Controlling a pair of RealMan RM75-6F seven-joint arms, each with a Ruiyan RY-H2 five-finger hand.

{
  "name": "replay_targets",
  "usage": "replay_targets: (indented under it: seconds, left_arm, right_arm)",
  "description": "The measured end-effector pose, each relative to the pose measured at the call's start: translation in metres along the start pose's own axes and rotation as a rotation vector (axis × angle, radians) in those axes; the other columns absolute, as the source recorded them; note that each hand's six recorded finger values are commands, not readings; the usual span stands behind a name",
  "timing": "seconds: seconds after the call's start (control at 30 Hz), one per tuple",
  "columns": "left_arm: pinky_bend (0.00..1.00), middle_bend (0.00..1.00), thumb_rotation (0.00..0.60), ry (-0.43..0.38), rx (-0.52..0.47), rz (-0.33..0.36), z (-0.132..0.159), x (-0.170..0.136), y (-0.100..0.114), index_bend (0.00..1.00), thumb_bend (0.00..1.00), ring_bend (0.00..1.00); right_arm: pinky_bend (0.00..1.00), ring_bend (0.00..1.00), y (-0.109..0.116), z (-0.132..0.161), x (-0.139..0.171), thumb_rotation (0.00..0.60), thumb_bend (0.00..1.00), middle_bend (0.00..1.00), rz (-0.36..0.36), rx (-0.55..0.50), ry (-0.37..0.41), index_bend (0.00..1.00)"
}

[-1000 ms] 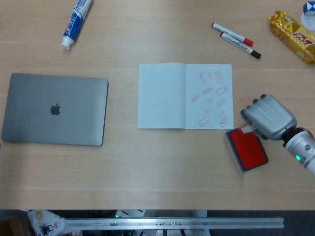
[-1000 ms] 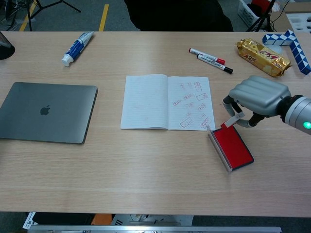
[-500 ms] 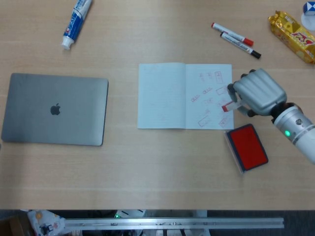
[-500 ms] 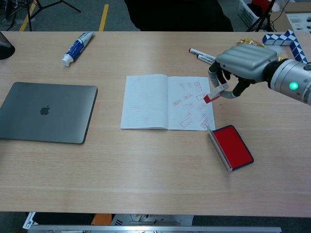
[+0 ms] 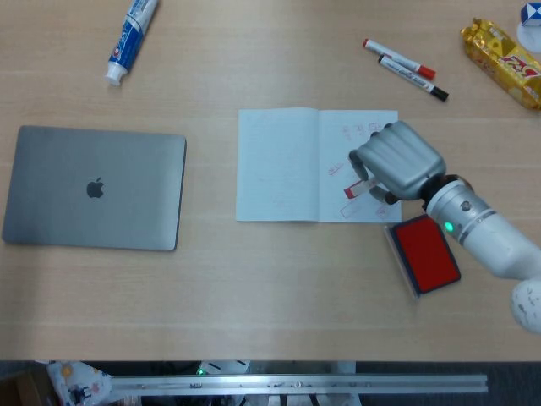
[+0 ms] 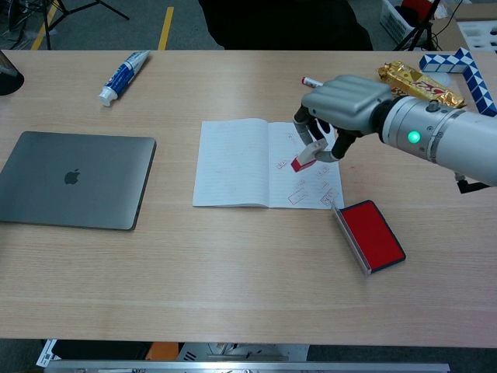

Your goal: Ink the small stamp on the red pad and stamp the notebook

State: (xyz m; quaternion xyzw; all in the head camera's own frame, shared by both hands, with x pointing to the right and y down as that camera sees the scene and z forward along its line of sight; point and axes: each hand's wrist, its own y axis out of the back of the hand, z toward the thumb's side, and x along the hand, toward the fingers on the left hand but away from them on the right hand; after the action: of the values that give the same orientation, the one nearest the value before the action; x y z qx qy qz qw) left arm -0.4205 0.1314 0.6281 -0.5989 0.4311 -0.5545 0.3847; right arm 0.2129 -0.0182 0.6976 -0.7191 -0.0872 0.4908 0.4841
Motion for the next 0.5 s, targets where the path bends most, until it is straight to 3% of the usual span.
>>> replay_targets:
  seconds: [0.5]
  left_arm:
    - [0.23, 0.11, 0.600, 0.007, 0.002, -0.002, -0.001, -0.002, 0.000, 0.15, 0.24, 0.25]
  right_arm:
    - [0.47, 0.49, -0.003, 0.032, -0.032, 0.600, 0.54, 0.64, 0.017, 0.066, 0.028, 0.79]
